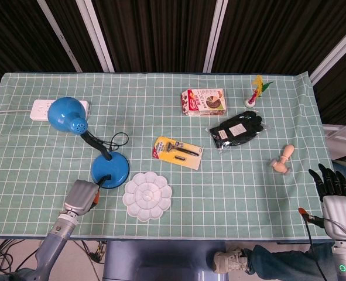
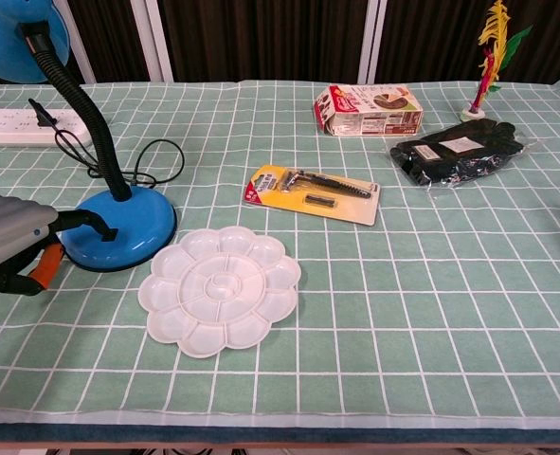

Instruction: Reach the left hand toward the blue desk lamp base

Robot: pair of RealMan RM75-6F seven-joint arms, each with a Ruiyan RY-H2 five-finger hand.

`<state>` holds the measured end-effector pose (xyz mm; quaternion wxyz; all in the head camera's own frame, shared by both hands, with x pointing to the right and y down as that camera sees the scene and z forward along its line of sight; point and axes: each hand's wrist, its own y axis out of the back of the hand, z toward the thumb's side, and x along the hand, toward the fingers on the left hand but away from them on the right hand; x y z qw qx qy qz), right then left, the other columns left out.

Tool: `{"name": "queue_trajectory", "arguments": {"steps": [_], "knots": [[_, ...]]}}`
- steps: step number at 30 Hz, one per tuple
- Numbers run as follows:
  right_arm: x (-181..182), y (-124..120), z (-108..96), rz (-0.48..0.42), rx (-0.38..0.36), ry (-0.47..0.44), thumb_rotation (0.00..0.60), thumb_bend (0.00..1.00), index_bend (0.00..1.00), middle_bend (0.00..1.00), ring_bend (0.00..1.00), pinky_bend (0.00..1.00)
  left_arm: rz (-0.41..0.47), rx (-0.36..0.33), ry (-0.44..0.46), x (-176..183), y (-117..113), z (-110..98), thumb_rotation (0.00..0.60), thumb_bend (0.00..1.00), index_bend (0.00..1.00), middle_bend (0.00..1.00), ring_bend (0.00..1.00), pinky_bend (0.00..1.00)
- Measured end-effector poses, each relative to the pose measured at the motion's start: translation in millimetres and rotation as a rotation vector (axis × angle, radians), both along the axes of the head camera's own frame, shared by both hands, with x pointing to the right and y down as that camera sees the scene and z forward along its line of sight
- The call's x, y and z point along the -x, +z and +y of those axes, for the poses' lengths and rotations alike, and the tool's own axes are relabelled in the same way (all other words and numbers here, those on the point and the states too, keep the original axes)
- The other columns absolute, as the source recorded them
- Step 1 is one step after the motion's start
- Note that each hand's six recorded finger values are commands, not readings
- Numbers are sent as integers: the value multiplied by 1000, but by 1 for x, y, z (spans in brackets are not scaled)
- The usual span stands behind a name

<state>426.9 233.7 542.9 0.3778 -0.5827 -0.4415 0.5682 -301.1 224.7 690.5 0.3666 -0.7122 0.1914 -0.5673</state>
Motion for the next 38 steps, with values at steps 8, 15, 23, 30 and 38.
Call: {"name": "queue_trajectory", "arguments": {"steps": [8, 15, 23, 30, 38], "knots": [[0, 0, 0, 0, 0, -3, 600, 169, 117, 27, 19, 0, -26, -15, 23, 0, 1, 2, 600, 836, 350, 744, 737, 821], [0, 0, 0, -1, 2, -2, 600, 169, 117, 27, 19, 0, -42, -89, -4, 6, -12, -6, 600, 675, 266, 540, 544, 662], [1, 1, 1, -1, 6, -3, 600, 169, 117, 27, 19, 0, 0, -268, -213, 38, -77, -30, 600, 408, 207, 148, 127, 209], [3, 2, 2, -1, 11, -10, 600, 170, 117, 27, 18, 0, 1, -304, -314, 97, -121, -22, 600, 313, 188, 71, 33, 96], [4, 2, 1, -1, 11, -14, 600, 169, 117, 27, 19, 0, 46, -269, -426, 143, -136, 1, 600, 297, 168, 41, 0, 43]]}}
